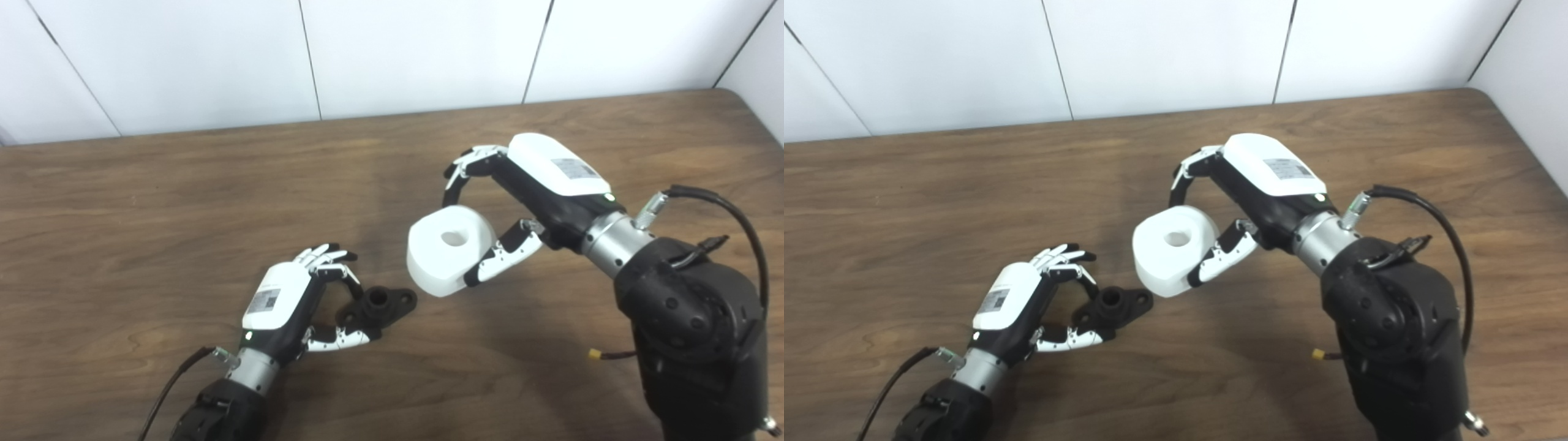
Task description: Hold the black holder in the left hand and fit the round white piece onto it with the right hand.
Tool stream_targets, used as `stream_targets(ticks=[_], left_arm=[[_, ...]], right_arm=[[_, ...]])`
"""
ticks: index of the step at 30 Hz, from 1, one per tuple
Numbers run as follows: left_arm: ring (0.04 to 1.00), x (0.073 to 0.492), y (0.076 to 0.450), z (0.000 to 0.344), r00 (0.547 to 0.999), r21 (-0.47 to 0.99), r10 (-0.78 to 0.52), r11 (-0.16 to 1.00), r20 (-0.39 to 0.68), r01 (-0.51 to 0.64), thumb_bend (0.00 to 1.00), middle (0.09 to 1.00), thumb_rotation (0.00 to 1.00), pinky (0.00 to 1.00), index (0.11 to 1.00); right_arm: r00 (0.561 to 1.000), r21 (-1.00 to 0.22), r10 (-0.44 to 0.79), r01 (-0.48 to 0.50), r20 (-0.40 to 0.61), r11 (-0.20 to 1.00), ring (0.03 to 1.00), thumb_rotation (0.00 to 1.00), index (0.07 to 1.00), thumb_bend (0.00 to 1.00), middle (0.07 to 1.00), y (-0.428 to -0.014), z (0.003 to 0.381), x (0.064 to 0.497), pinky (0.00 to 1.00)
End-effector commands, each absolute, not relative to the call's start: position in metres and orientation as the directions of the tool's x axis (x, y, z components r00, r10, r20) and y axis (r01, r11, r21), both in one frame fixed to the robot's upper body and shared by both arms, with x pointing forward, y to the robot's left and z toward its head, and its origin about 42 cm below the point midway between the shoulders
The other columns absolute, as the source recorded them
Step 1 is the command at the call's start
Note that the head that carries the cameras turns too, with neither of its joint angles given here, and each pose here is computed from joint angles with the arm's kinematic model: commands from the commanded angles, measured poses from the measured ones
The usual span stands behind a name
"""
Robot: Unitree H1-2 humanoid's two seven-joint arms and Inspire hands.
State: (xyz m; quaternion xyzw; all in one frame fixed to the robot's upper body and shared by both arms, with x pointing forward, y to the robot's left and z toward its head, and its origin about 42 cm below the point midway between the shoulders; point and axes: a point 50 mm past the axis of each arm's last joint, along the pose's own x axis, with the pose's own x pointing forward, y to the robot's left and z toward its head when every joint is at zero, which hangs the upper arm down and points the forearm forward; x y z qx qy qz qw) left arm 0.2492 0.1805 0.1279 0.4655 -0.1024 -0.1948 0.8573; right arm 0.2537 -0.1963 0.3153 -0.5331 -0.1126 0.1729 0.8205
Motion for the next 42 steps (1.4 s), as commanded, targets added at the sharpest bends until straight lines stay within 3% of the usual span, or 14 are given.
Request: stream_targets(ticks=[1, 32, 42], left_arm=[[0.915, 0.242, 0.178, 0.113, 0.889, 0.831, -0.442, 0.446, -0.119, 0.333, 0.52, 0.827, 0.05, 0.91, 0.485], [0.914, 0.241, 0.160, 0.109, 0.892, 0.831, -0.432, 0.441, -0.133, 0.338, 0.52, 0.831, 0.05, 0.91, 0.485], [0.915, 0.242, 0.160, 0.106, 0.891, 0.829, -0.434, 0.445, -0.131, 0.338, 0.52, 0.831, 0.05, 0.92, 0.485]], right_arm=[[0.902, -0.924, 0.426, -0.105, 0.067, 0.369, 0.862, 0.14, 0.482, 0.53, 0.775, -0.191, 0.326, 0.249, 0.81], [0.898, -0.921, 0.440, -0.156, 0.019, 0.357, 0.887, 0.14, 0.483, 0.52, 0.794, -0.168, 0.272, 0.277, 0.84], [0.897, -0.923, 0.436, -0.112, 0.065, 0.369, 0.888, 0.14, 0.483, 0.52, 0.792, -0.168, 0.282, 0.278, 0.83]])
